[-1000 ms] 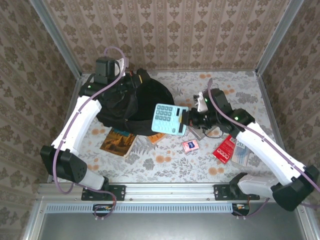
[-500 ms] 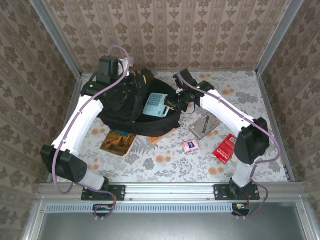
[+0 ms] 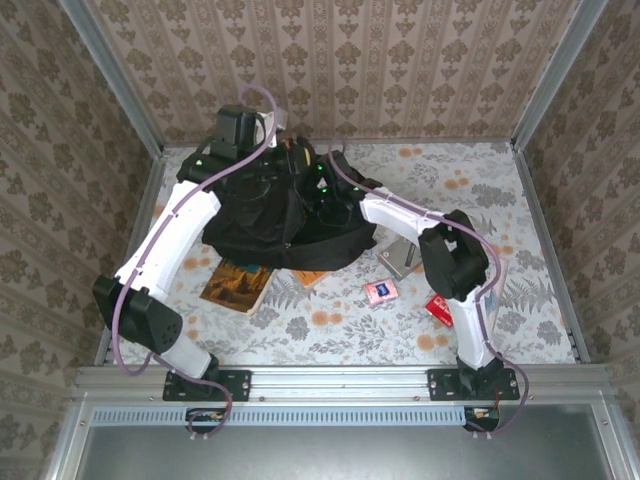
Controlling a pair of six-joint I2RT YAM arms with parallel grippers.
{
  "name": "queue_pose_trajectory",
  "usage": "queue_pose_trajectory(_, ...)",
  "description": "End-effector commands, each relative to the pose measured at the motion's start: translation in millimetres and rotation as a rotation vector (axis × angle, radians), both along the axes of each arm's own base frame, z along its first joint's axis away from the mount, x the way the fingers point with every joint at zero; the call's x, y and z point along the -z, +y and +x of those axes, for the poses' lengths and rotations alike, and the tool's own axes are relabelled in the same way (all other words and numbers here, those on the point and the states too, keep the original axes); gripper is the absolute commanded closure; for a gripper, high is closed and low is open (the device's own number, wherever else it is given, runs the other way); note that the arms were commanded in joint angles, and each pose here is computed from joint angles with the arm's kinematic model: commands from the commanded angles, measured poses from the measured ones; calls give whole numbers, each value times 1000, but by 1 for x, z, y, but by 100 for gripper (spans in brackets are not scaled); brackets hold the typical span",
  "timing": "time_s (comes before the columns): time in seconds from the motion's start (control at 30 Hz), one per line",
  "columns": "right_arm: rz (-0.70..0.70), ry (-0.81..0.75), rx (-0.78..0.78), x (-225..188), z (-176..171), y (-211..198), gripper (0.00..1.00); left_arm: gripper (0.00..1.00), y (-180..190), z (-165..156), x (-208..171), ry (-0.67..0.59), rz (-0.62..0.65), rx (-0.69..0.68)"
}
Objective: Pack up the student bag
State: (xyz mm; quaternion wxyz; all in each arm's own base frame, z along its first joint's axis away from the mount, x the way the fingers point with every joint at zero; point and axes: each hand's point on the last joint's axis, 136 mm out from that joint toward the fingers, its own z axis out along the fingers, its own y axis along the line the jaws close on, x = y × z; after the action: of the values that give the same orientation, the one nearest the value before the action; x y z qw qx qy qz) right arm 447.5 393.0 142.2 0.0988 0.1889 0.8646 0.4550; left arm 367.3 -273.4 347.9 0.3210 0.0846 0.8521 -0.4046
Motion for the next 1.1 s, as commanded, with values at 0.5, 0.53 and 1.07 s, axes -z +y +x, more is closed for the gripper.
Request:
queue_pose_trajectory(0.5, 2, -129, -61, -38, -2, 10, 31, 100, 42, 19, -15, -92, -12, -106)
queue_pose_trajectory(0.53, -24, -142, -61, -40, -5, 3, 31, 100, 47, 20, -12, -85, -13, -127)
queue_pose_trajectory(1.07, -538, -389, -53, -98, -68, -135, 26, 100, 63, 17, 15, -20, -73, -183)
